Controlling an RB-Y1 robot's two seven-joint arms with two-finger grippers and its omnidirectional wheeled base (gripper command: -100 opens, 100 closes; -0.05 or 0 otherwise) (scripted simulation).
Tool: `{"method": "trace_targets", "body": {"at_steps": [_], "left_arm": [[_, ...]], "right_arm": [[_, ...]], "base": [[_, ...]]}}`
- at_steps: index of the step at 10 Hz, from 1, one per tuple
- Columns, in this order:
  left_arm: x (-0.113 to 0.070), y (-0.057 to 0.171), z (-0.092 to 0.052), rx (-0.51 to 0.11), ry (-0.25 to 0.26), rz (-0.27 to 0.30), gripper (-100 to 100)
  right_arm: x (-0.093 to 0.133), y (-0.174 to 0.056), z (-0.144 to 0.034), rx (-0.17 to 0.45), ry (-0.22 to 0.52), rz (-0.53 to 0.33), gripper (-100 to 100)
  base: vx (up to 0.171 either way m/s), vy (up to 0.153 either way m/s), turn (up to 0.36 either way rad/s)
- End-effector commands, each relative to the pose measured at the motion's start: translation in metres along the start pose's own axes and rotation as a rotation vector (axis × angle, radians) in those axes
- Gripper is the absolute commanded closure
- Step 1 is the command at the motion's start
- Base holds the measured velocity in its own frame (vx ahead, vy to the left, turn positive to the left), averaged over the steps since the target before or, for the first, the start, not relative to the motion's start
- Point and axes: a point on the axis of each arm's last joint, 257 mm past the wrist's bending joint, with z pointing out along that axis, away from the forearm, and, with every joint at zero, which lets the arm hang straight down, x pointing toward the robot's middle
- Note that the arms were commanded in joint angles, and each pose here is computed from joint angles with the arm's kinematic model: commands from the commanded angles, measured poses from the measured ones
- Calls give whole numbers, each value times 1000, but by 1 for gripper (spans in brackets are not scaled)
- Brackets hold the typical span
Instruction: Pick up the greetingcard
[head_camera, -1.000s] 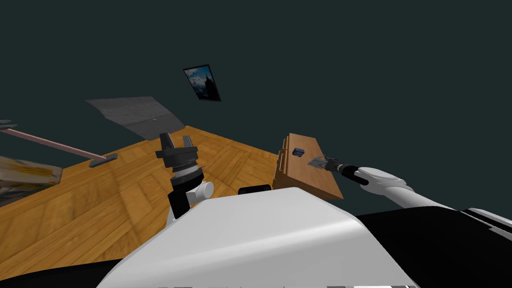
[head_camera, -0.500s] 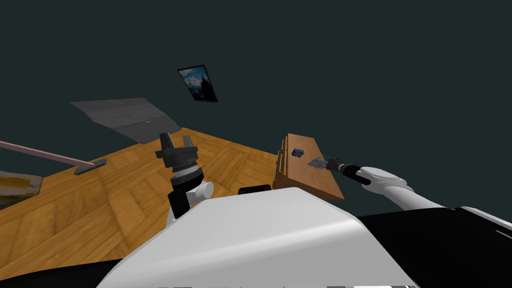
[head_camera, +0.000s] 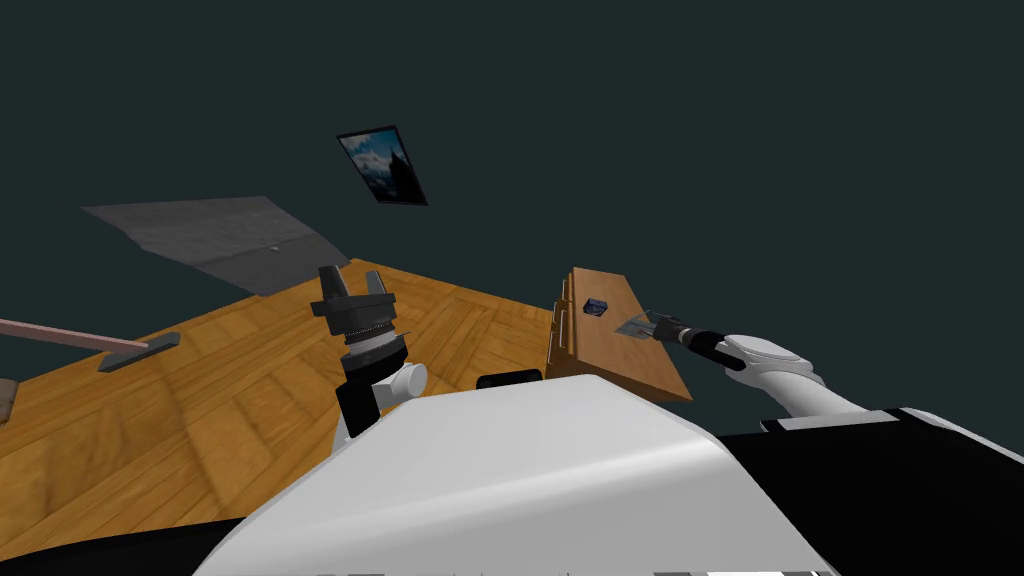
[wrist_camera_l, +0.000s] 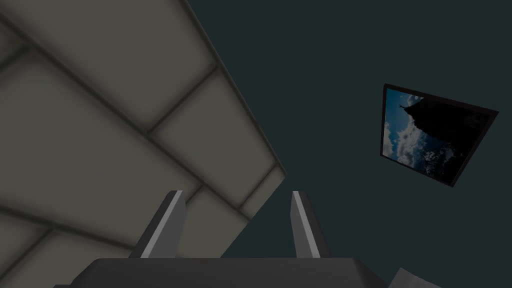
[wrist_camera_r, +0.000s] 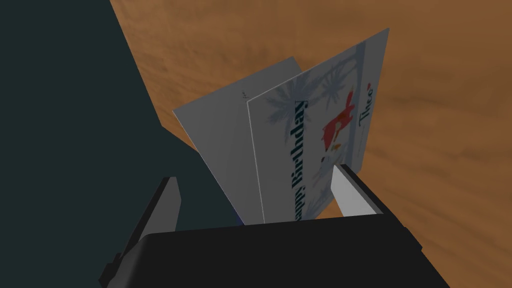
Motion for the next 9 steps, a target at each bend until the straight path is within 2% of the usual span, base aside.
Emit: {"method": "trace_targets", "body": {"at_steps": [1, 7, 8, 9], "left_arm": [[0, 0, 0, 0, 0, 0, 0], [0, 0, 0, 0, 0, 0, 0], [0, 0, 0, 0, 0, 0, 0], [0, 0, 0, 0, 0, 0, 0]], "right_arm": [[1, 5, 0, -9, -13, -5, -100], [-2, 19, 3, -27, -45, -10, -100], [-2, 20, 3, -29, -48, -11, 100], [-2, 20, 3, -29, -48, -10, 100]], "base": [[66, 26, -81], [72, 23, -69], [5, 2, 1], [0, 0, 0]]}}
